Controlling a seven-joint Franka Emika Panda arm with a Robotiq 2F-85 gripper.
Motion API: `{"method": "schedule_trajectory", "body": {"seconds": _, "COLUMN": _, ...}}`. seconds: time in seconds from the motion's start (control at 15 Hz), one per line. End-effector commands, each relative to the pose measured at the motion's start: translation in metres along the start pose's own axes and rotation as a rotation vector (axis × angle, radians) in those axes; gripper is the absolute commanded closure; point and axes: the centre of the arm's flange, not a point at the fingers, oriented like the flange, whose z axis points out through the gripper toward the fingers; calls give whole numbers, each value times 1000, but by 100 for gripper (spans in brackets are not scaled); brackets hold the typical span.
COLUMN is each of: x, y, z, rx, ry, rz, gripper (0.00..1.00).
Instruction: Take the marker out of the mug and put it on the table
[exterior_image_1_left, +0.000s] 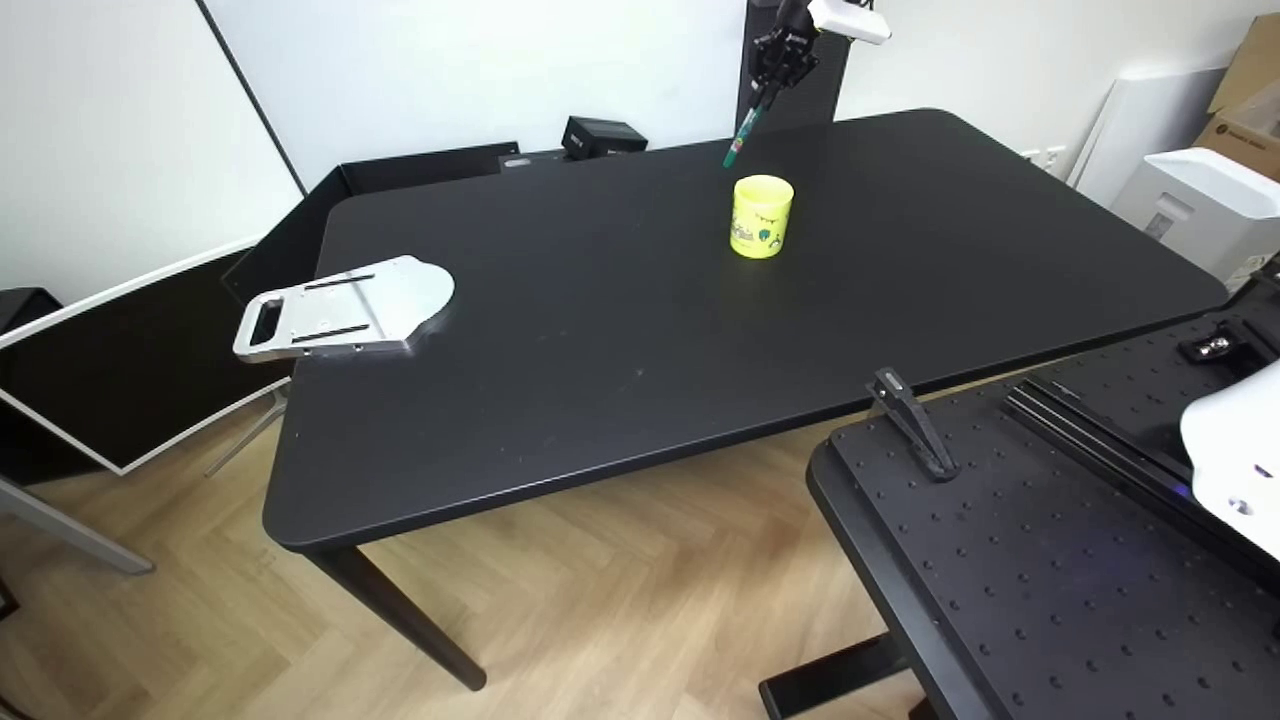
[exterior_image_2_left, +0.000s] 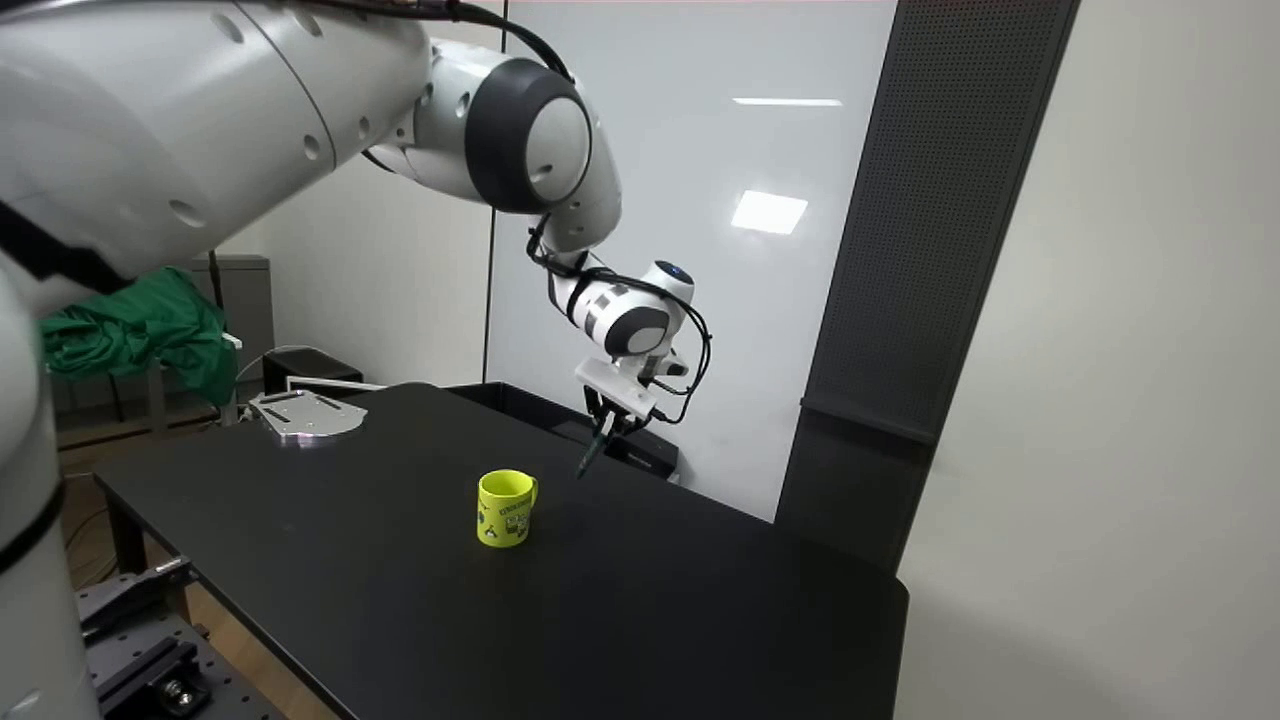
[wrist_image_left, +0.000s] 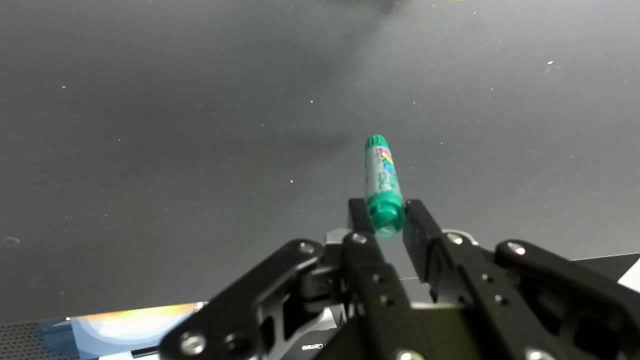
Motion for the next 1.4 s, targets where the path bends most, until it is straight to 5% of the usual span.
{"method": "schedule_trajectory", "body": {"seconds": 0.0, "x": 17, "y": 13, "z": 29, "rx": 8, "ry": 10, "rz": 75, "gripper": 94}}
{"method": "schedule_trajectory", "body": {"seconds": 0.33, "x": 18, "y": 16, "z": 46, "rx": 11, "ry": 13, "rz": 112, "gripper": 94}}
{"method": "schedule_trajectory", "body": {"seconds": 0.47, "x": 19, "y": 15, "z": 45, "rx": 8, "ry": 2, "rz": 119, "gripper": 52}}
{"method": "schedule_trajectory", "body": {"seconds": 0.93, "x": 27, "y": -2, "z": 14, "rx": -62, "ry": -12, "rz": 94, "gripper": 5}}
{"method": "schedule_trajectory", "body": {"seconds": 1.33, "x": 35, "y": -17, "z": -25, "rx": -195, "ry": -83, "rz": 25, "gripper": 0}}
